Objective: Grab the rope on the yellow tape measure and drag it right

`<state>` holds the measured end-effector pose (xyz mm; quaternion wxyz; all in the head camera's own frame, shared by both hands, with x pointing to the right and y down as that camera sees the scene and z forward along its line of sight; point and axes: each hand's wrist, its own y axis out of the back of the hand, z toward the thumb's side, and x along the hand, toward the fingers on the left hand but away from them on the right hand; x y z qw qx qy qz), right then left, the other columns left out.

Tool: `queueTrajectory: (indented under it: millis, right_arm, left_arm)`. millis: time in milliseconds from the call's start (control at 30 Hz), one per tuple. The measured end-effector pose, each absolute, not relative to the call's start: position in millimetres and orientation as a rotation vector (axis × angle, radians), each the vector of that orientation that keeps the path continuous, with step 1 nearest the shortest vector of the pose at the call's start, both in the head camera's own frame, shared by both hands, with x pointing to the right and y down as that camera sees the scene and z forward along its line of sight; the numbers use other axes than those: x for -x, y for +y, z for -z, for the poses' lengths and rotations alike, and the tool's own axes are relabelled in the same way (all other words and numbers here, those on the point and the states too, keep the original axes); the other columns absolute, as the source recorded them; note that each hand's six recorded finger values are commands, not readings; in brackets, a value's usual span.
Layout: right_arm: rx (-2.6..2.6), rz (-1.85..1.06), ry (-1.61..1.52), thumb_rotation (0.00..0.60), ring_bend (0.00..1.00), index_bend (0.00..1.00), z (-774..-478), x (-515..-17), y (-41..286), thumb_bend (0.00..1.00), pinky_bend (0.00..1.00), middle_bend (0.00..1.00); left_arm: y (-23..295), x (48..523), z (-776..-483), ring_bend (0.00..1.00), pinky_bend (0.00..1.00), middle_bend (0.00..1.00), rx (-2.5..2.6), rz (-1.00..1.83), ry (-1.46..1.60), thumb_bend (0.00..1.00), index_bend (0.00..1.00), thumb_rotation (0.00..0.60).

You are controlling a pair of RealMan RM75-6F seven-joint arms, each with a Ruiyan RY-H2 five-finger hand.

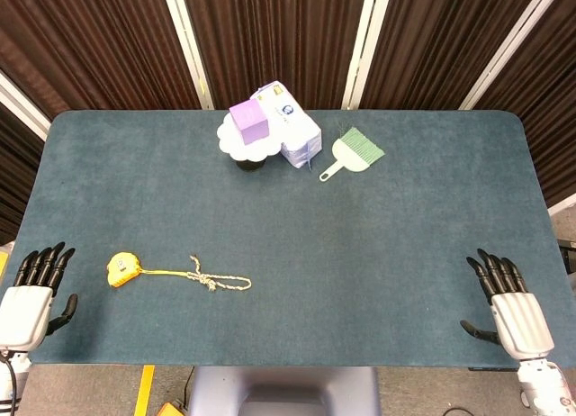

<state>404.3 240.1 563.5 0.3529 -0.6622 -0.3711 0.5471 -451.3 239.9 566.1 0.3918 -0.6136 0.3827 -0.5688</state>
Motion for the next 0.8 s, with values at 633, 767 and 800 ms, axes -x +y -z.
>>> queueTrajectory:
  millis: [633, 767, 800]
  right_arm:
    - [2.013, -1.111, -0.544, 0.600, 0.01, 0.26, -621, -236, 147, 0.16, 0.00, 0.03]
    - [2.069, -1.083, -0.474, 0.600, 0.01, 0.29, -635, -197, 140, 0.19, 0.00, 0.03]
    - [2.094, -1.074, -0.467, 0.600, 0.01, 0.30, -638, -186, 139, 0.20, 0.00, 0.03]
  left_arm:
    - [240, 456, -553, 0.00, 0.07, 0.00, 1.549, 1.419, 1.009, 0.47, 0.03, 0.600]
    - [240, 458, -551, 0.00, 0.07, 0.00, 1.542, 1.416, 1.022, 0.47, 0.03, 0.600]
    - [239, 459, -550, 0.00, 0.07, 0.00, 1.540, 1.415, 1.028, 0.47, 0.03, 0.600]
